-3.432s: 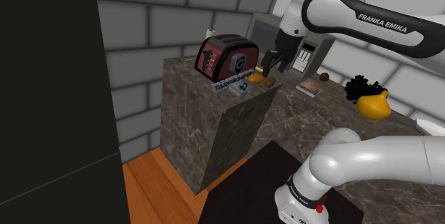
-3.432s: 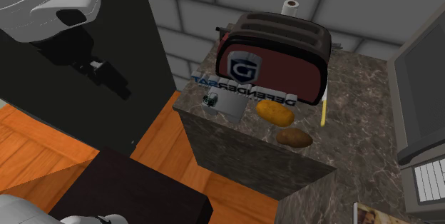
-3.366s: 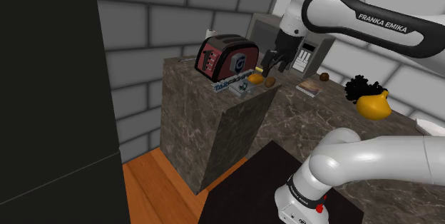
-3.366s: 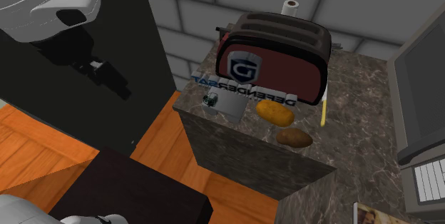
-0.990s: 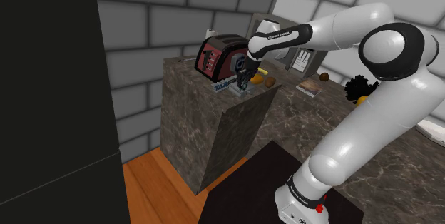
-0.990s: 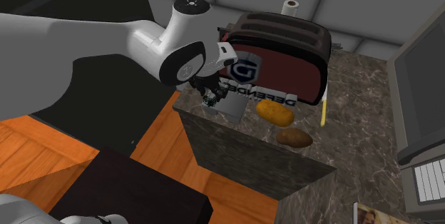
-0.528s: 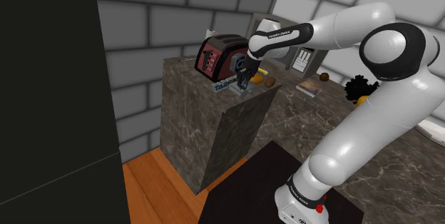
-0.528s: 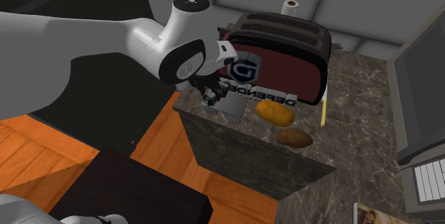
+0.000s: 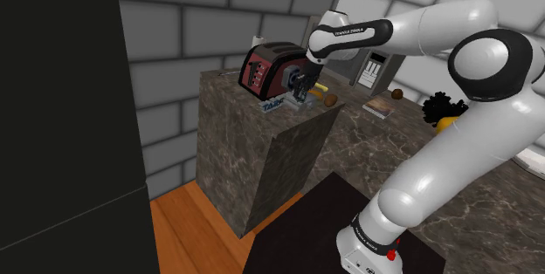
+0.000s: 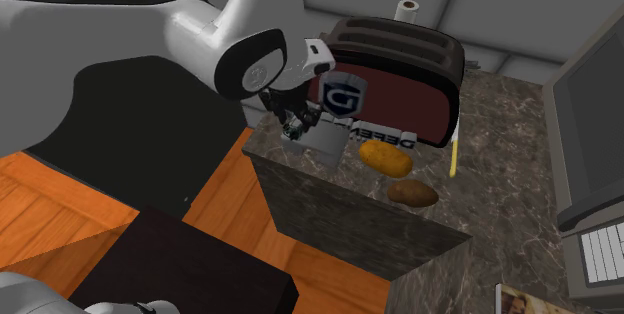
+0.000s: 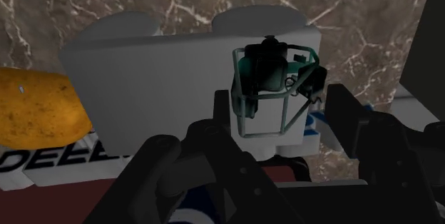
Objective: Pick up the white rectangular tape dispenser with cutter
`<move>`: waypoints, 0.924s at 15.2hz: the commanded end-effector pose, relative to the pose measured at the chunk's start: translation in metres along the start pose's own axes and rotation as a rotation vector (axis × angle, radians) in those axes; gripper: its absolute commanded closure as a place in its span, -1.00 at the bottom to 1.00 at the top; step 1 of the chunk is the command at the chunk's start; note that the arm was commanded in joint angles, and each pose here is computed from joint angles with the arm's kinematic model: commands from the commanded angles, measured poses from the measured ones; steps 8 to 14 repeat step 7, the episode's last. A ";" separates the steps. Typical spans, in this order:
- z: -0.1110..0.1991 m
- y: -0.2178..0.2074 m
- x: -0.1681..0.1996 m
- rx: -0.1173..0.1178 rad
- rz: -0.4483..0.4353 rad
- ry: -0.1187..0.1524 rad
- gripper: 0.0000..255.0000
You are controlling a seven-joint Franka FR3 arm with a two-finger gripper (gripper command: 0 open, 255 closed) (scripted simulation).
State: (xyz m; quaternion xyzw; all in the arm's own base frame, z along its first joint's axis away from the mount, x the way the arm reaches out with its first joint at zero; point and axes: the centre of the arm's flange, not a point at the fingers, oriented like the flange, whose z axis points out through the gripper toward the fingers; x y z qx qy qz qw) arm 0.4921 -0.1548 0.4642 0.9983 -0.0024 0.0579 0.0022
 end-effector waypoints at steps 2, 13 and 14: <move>-0.017 0.000 0.002 0.000 0.000 0.001 1.00; -0.033 0.000 0.004 0.000 0.000 0.001 1.00; -0.033 0.000 0.004 0.000 0.000 0.001 1.00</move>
